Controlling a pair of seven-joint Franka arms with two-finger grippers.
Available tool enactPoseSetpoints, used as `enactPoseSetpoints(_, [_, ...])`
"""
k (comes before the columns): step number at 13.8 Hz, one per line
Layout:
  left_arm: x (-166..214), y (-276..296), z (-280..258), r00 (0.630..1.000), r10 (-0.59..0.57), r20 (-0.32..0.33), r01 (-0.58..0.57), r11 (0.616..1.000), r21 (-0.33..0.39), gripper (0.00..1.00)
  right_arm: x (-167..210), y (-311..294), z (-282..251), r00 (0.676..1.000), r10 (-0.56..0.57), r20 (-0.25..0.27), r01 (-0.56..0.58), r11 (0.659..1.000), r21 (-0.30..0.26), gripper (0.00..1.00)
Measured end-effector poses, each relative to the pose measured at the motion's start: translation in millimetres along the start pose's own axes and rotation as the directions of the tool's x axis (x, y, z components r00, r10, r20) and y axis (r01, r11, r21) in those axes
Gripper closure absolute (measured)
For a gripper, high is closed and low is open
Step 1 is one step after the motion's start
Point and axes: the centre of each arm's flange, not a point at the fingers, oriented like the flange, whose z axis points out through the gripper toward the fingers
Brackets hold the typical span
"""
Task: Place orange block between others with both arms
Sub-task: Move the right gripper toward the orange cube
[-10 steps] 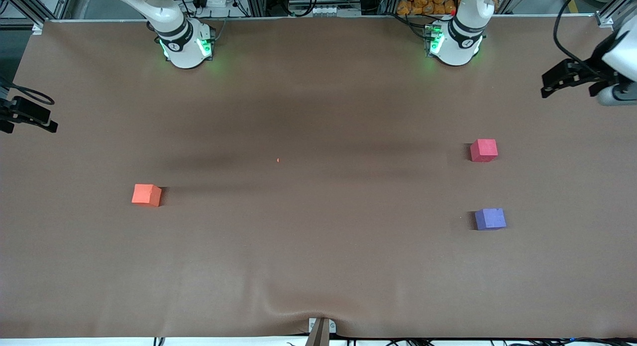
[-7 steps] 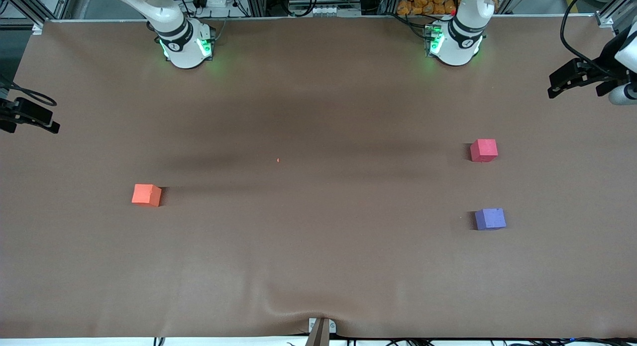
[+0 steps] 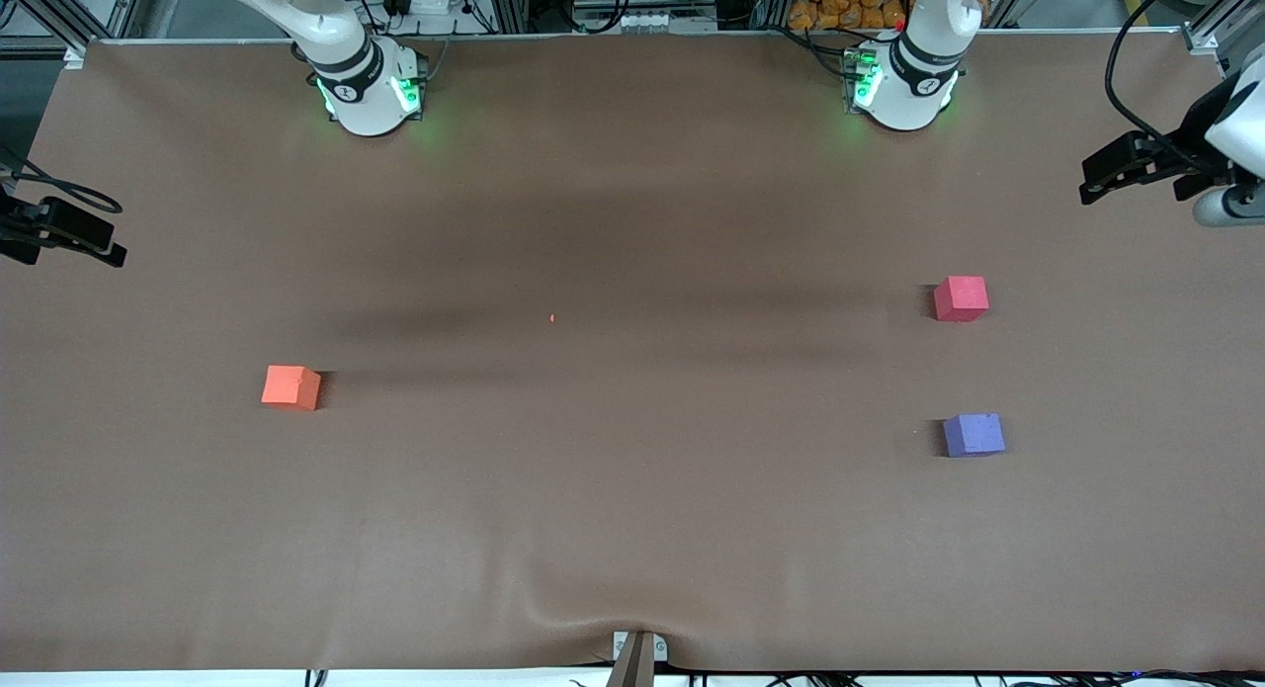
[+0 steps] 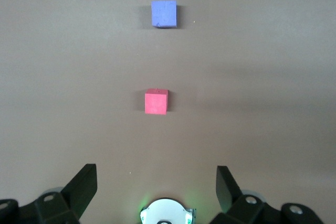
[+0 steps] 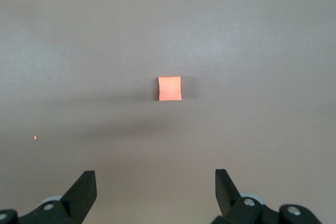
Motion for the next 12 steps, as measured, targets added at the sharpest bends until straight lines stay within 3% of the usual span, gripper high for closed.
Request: enactPoseSetpoints(12, [1.7, 0.2, 6.2, 1.0, 0.0, 0.013, 0.0, 1.0, 0.001, 0.0, 34.1, 7.8, 70.4, 0.993, 0.017, 0.119, -0.014, 1.0, -0.023, 0.0])
